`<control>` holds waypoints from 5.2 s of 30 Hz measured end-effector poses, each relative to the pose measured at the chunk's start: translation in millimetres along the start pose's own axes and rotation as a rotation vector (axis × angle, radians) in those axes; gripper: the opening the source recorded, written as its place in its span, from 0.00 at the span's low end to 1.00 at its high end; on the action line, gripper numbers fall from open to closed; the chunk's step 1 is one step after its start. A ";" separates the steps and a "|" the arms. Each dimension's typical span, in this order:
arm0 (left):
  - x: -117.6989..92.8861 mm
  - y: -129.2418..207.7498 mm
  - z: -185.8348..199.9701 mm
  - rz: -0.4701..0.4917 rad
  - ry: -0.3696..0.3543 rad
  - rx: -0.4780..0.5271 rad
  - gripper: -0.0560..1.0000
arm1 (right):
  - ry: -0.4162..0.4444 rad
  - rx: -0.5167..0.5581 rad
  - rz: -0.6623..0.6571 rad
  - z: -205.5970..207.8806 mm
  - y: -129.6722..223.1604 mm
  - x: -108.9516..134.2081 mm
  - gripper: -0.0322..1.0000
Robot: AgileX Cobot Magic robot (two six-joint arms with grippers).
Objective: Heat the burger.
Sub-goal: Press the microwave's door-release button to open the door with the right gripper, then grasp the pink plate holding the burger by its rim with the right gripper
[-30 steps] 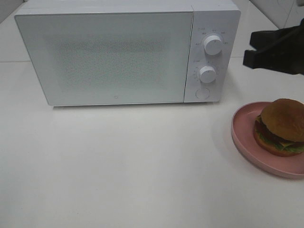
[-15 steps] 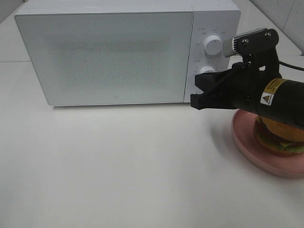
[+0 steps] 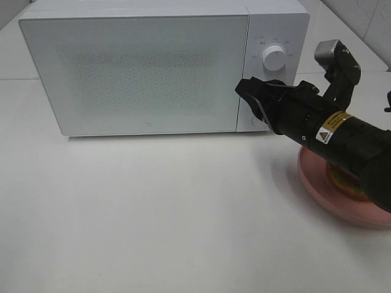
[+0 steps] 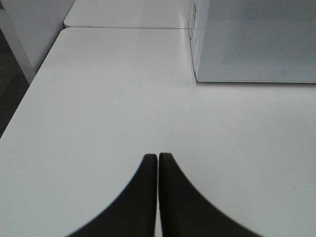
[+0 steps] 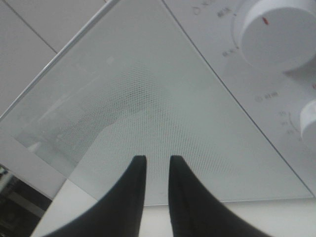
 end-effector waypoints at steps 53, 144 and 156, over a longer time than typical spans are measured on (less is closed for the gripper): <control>0.0 0.0 0.0 0.000 0.000 0.000 0.05 | 0.371 -0.146 -0.789 -32.1 9.5 -68.7 0.03; 0.0 0.0 0.0 0.000 0.000 0.000 0.05 | 0.485 -0.166 -0.768 -60.1 21.0 -93.8 0.05; 0.0 0.0 0.0 0.000 0.000 0.000 0.05 | 0.295 -0.036 -0.717 -48.9 26.7 -62.1 0.08</control>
Point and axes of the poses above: a point on each arm's last joint axis where the gripper is mounted, z pointing back along that axis away from the gripper, x along the wrist's bending axis when the last joint is at zero, y = z × x, the point moved 5 cm from there along -z, pointing out along that axis toward the gripper, and after that the axes turned 7 degrees about z, right-handed, at the moved point
